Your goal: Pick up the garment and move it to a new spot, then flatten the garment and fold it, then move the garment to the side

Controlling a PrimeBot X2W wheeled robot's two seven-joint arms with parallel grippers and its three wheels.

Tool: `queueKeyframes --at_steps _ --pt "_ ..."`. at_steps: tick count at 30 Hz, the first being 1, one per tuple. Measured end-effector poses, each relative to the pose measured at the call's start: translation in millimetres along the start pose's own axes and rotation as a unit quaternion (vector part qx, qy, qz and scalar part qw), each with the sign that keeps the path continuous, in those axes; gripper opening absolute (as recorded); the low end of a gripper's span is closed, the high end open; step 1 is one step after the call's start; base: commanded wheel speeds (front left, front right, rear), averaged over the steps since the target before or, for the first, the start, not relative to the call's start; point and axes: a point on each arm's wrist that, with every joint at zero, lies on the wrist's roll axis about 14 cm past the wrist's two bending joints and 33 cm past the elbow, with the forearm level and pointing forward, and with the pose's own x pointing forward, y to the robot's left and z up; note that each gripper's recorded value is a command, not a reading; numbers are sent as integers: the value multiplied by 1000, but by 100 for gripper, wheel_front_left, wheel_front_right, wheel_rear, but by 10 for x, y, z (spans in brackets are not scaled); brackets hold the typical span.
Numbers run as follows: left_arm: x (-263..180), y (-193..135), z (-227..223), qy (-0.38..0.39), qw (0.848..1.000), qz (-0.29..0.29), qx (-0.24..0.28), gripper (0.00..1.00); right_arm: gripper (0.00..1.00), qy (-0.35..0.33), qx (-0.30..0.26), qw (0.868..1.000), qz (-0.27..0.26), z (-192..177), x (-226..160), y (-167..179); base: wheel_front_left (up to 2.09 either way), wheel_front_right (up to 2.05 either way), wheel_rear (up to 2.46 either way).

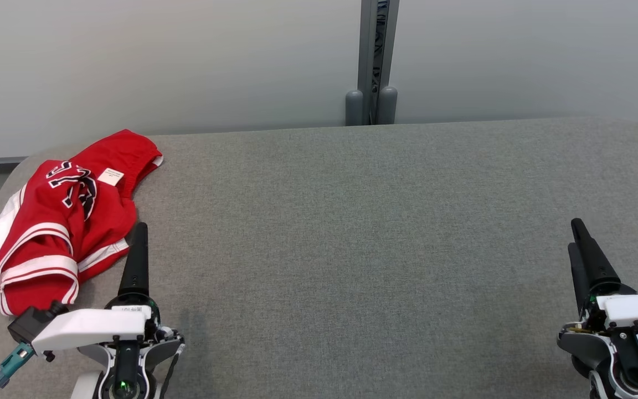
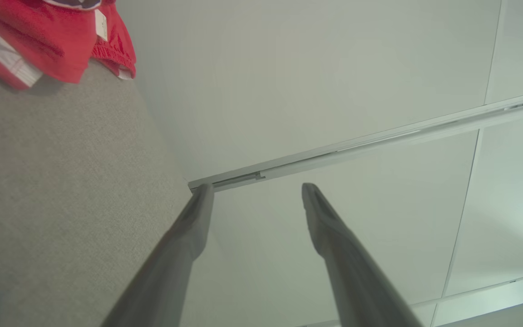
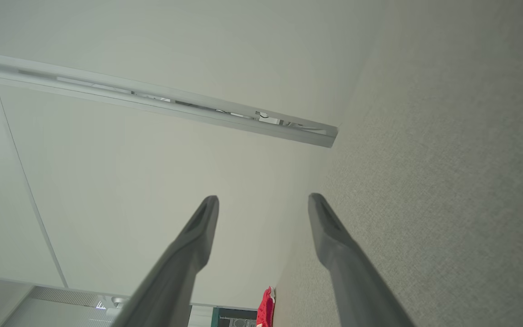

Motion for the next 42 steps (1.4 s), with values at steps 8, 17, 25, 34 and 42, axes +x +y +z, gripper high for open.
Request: queueKeyframes --at_steps 8,17,25,34,42 --pt "-2 -110 -19 1 997 -21 72 100 100 8 -69 997 29 -73 20 187 0 0 0" --pt "-48 -102 -9 -3 989 -25 146 100 100 21 -162 986 45 -184 -8 253 0 0 0" --pt "-51 -148 -54 1 971 -33 238 100 100 28 -252 966 58 -256 -14 290 0 0 0" --pt "-70 -170 -112 2 945 -34 326 100 100 37 -339 938 63 -341 -61 236 0 0 0" --pt "-97 -170 -151 3 930 -38 365 100 100 42 -379 922 69 -412 -76 218 0 0 0"
